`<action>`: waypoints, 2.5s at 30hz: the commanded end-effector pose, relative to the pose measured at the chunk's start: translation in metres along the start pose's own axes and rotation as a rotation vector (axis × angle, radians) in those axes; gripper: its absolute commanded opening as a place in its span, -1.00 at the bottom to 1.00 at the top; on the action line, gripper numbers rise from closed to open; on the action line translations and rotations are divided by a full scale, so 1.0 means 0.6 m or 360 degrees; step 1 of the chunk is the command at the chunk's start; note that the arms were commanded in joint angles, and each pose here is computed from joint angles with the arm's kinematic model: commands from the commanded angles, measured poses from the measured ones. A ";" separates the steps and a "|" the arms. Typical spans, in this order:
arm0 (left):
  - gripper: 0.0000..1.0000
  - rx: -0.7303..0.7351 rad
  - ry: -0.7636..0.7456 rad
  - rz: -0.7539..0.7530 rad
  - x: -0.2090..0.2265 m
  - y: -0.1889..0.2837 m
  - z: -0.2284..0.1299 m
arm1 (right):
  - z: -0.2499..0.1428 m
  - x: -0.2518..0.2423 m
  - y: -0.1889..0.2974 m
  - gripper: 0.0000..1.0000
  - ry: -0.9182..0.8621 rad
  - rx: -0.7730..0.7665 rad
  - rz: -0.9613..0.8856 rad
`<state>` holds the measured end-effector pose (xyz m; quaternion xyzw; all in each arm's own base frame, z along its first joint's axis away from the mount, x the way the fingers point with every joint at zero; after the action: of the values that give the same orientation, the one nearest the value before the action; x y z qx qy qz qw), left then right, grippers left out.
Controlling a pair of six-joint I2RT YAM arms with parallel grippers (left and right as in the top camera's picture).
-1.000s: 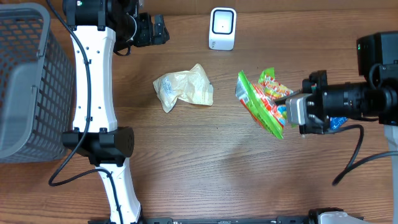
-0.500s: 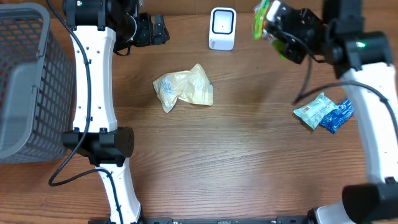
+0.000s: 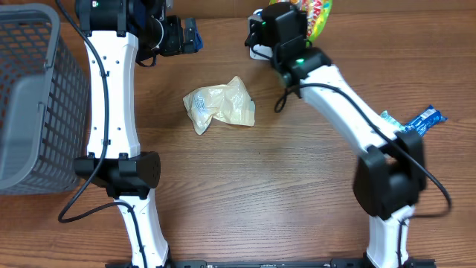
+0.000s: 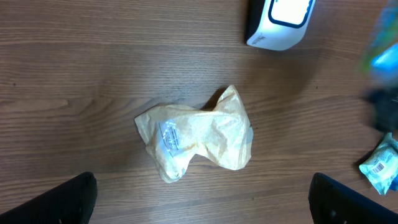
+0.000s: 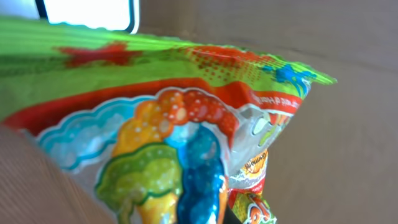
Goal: Scan the item barcode
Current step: 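Carry the green gummy candy bag up toward the white scanner, then hold the candy bag barcode over the white scanner, then carry the candy bag right and release it onto the wipes pack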
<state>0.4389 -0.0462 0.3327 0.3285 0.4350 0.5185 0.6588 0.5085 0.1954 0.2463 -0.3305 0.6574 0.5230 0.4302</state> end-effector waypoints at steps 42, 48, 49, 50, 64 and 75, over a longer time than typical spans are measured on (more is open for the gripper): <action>1.00 -0.0040 -0.0019 -0.0009 -0.014 0.019 -0.002 | -0.044 -0.050 0.222 -0.92 -0.0830 -0.0296 0.0498; 1.00 -0.0040 -0.0019 -0.0009 -0.014 0.019 -0.002 | -0.264 -0.038 0.273 -0.92 -0.1770 0.0403 0.0765; 1.00 -0.0040 -0.0019 -0.0009 -0.014 0.019 -0.002 | -0.294 -0.030 0.268 -0.92 -0.1822 0.0525 0.0778; 1.00 -0.0040 -0.0019 -0.0009 -0.014 0.019 -0.002 | -0.335 -0.017 0.255 -0.92 -0.1857 0.0679 0.0792; 1.00 -0.0040 -0.0019 -0.0009 -0.014 0.019 -0.002 | -0.555 0.156 0.072 -0.68 -0.2326 0.1134 0.0909; 1.00 -0.0040 -0.0019 -0.0009 -0.014 0.019 -0.002 | -0.537 0.139 0.081 0.01 -0.2424 0.0984 0.1074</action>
<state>0.4389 -0.0462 0.3327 0.3285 0.4350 0.5185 0.6588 0.3534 -0.1121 0.1994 0.4488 0.4023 0.4610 0.6514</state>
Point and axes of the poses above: each gripper's point midway between its finger pads, its own y axis back along the fingers, its own x axis along the line the jaws close on, z = x × y, the point moved 7 cm from there along y, back along the fingers, and after that the axes turned 5 degrees about -y, right-handed, at the moved point
